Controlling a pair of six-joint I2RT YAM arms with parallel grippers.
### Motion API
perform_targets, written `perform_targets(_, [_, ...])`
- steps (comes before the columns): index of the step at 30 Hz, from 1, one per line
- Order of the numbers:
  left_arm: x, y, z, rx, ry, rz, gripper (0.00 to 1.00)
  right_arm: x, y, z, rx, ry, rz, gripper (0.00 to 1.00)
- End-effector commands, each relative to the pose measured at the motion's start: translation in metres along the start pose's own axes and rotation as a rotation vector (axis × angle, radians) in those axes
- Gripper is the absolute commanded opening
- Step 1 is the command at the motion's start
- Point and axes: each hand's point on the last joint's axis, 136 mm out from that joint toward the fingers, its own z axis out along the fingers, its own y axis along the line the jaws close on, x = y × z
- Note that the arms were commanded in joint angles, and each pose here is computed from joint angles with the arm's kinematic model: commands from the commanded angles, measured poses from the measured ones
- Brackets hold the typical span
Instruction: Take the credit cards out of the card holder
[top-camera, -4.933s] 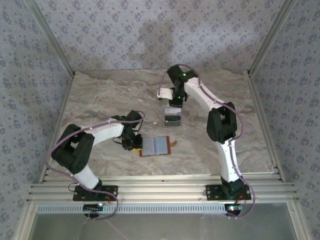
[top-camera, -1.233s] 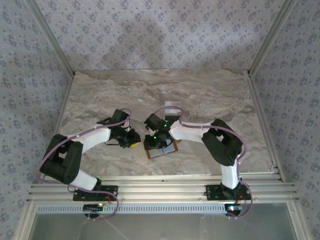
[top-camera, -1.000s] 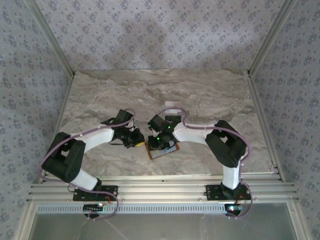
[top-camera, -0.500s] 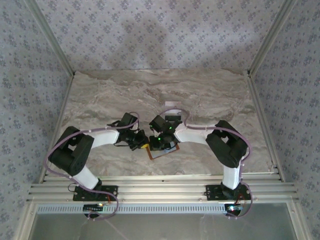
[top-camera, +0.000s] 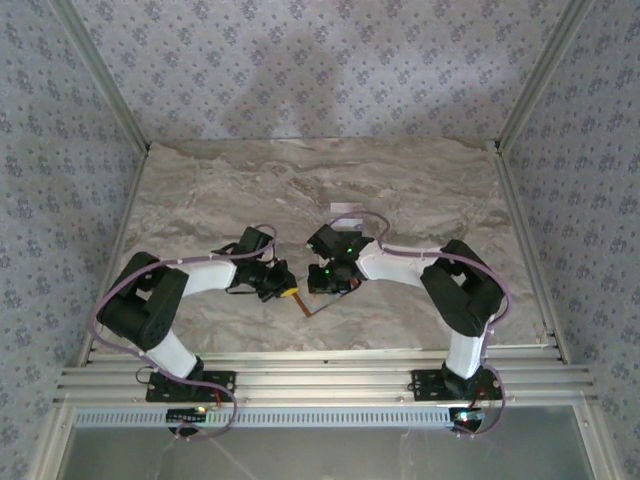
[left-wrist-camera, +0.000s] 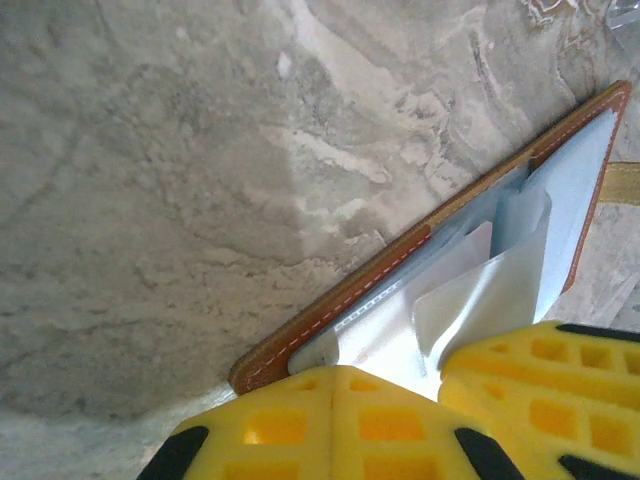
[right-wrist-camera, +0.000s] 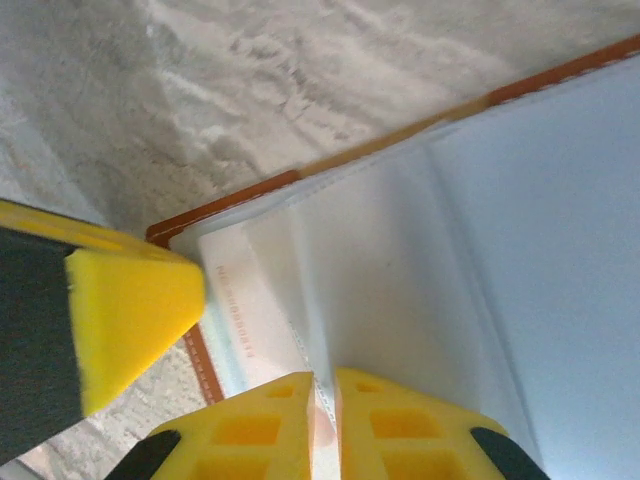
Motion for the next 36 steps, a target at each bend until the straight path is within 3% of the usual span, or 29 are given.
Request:
perform_targets(1, [0.009, 0.04, 0.0, -0.149, 0.022, -0.036, 0.07, 0.002, -0.017, -0.007, 0.062, 0.002, 0.008, 0.15])
perform_targets(4, [0.008, 0.04, -0.002, -0.162, 0.026, -0.015, 0.07, -0.003, -0.023, -0.012, 0.09, -0.009, 0.003, 0.17])
perform_targets(14, [0.008, 0.048, -0.01, -0.254, 0.048, 0.06, 0.07, -0.01, -0.035, -0.026, 0.177, 0.007, -0.065, 0.37])
perform_targets(26, [0.011, 0.049, -0.011, -0.265, 0.071, 0.087, 0.07, -0.026, -0.052, -0.046, 0.318, 0.006, -0.138, 0.58])
perform_targets(36, [0.012, 0.051, -0.014, -0.286, 0.088, 0.112, 0.07, -0.036, -0.082, -0.083, 0.487, -0.068, -0.117, 0.63])
